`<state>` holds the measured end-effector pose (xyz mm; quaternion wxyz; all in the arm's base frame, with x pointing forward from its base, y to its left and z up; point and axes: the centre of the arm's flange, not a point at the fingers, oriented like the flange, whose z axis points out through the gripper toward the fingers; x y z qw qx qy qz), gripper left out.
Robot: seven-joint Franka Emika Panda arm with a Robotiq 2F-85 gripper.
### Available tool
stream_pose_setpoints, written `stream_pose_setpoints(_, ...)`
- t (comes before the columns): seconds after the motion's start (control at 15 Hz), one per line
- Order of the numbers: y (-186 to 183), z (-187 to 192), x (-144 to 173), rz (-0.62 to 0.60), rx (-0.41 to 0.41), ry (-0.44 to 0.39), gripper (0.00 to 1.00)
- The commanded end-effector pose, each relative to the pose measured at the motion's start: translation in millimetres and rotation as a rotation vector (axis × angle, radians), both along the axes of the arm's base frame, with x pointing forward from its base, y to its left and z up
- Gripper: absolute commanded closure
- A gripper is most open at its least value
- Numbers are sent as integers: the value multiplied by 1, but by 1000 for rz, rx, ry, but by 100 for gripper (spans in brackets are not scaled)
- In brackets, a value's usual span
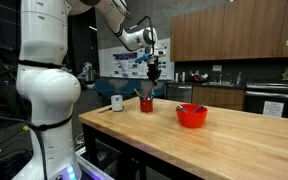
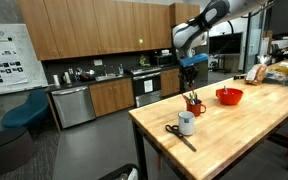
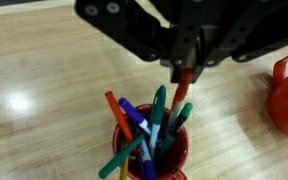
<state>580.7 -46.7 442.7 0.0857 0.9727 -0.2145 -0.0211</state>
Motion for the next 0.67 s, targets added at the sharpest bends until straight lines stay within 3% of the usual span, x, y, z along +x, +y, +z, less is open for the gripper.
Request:
stream_pose_setpoints(0.0,-6,21,-1,15,4,-15,98)
stream_pose_setpoints(0.6,-42,75,12,4,46,-76,98)
